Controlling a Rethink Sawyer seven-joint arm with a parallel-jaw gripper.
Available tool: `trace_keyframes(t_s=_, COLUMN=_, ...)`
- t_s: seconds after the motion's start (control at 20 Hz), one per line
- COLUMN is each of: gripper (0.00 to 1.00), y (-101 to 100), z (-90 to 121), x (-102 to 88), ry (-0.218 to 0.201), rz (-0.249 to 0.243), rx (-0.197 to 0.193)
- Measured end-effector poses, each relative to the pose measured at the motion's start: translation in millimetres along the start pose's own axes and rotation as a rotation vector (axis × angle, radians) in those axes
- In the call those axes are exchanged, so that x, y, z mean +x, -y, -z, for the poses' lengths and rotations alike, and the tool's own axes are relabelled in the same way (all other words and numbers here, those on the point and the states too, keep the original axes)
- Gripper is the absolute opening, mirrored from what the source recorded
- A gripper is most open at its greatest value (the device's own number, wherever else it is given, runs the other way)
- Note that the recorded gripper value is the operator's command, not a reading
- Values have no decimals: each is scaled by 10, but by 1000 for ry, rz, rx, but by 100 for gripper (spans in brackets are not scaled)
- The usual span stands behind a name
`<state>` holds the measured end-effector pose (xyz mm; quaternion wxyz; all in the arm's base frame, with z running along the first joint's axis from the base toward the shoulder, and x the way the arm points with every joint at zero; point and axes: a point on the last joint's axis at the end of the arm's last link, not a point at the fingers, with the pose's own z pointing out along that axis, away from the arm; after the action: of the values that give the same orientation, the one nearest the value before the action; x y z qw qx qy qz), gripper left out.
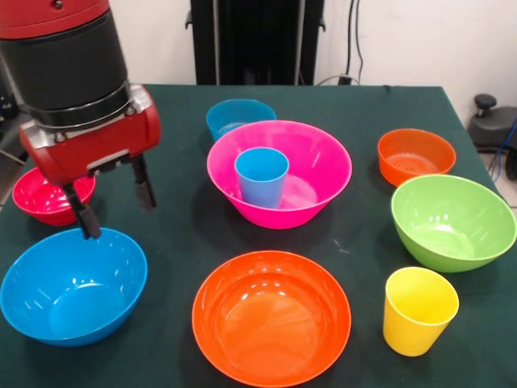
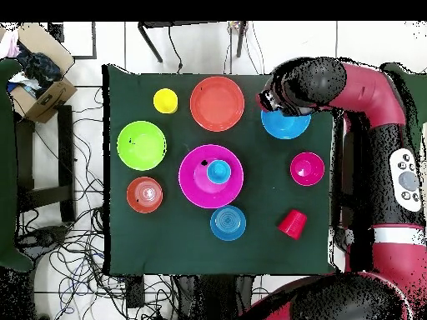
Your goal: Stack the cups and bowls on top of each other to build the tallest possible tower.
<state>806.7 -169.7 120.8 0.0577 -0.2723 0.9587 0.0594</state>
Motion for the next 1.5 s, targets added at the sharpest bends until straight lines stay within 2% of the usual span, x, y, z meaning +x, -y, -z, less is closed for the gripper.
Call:
trace_keyframes(t_s=0.5, gripper=100, y=185, z=-24, x=41, ry=13, rz=-28, rx=17)
trace_keyframes(t_s=1.5, gripper=100, y=308, z=-363, x=360, ry=-1, rz=-75, rx=-36)
